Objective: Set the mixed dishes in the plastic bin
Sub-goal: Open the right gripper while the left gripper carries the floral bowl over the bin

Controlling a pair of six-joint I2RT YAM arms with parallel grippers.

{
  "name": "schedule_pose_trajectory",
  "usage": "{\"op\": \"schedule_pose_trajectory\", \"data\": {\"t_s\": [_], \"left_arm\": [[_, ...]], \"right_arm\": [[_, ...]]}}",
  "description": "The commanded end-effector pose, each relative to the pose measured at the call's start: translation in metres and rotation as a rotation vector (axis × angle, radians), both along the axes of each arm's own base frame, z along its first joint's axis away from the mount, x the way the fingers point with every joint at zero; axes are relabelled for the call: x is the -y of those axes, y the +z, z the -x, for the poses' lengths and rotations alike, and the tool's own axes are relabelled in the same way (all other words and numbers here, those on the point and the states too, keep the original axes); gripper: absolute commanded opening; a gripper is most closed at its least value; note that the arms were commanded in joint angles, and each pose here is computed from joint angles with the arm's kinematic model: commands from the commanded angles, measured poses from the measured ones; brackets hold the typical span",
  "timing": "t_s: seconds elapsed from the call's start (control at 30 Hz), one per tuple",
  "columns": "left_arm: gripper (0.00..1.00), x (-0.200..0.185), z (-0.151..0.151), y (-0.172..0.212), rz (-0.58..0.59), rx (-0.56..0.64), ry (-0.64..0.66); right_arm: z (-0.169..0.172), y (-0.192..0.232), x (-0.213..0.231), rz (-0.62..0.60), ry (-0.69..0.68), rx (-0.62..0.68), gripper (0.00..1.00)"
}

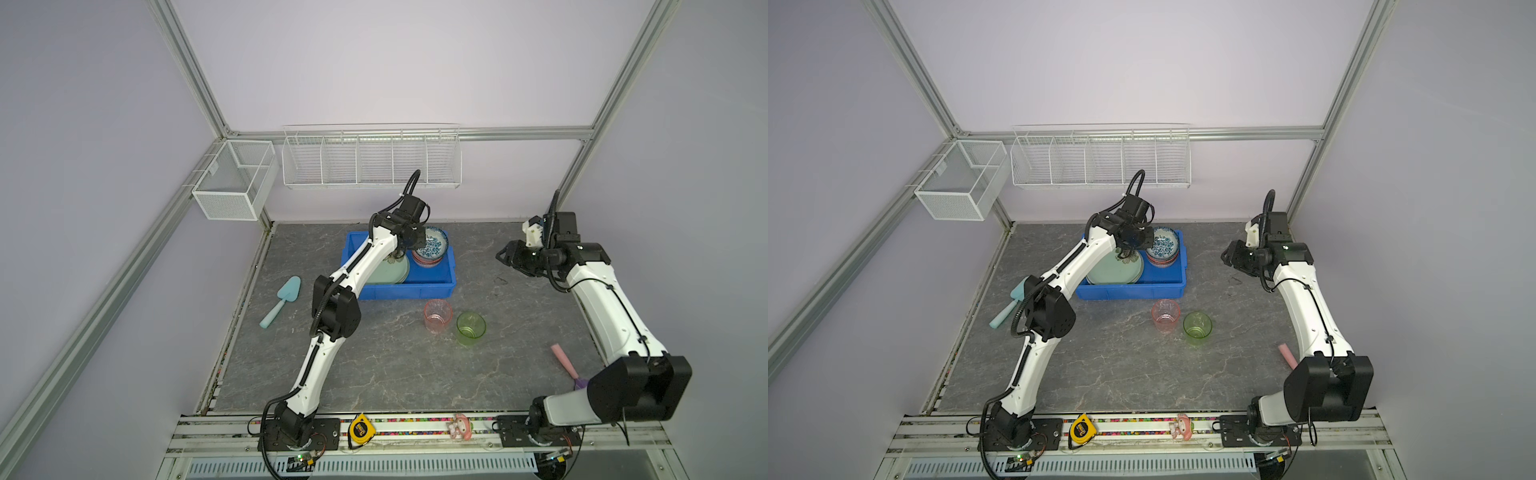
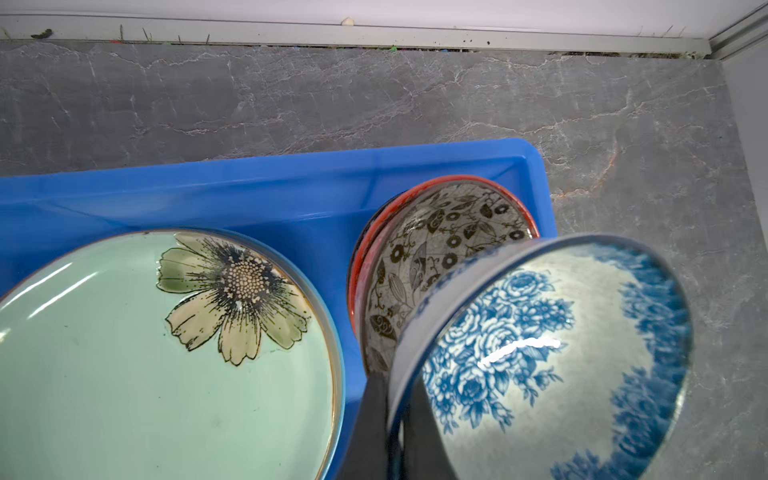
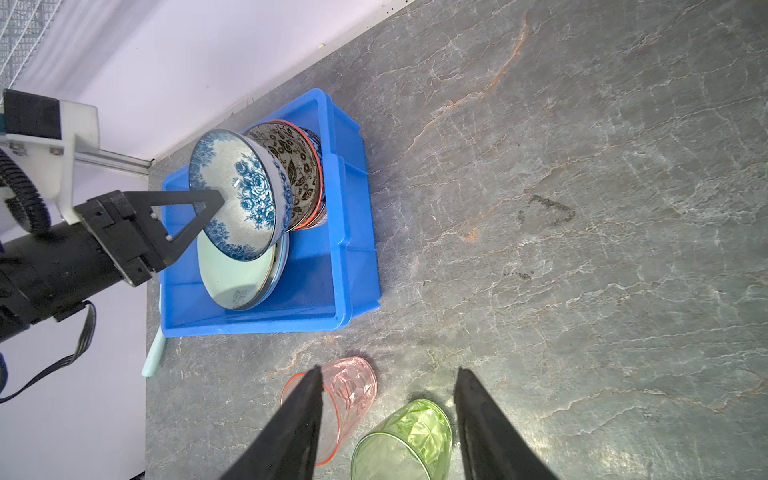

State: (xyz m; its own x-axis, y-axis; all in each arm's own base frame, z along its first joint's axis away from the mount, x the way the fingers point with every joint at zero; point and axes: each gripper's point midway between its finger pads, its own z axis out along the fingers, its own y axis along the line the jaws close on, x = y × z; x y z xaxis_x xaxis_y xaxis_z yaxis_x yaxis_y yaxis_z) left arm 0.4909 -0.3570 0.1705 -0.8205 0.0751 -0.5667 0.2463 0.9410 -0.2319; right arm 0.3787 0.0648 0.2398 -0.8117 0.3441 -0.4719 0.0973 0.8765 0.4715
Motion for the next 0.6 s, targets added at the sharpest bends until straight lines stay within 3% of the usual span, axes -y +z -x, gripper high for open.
{"op": "schedule_pose_trajectory", "data": {"t_s": [0.0,0.57], "left_arm": [[0.0,0.001,-0.012,0.02,0.022,0.069,0.007],[0.0,0.009,-0.026,-0.002,0.027,0.073,0.007]], "right_arm": [[0.0,-0.005,0.0,-0.01,0.019,0.001,0.54],[-0.004,-0.022,0.005,-0.021,0.015,-0.032,0.54]]}}
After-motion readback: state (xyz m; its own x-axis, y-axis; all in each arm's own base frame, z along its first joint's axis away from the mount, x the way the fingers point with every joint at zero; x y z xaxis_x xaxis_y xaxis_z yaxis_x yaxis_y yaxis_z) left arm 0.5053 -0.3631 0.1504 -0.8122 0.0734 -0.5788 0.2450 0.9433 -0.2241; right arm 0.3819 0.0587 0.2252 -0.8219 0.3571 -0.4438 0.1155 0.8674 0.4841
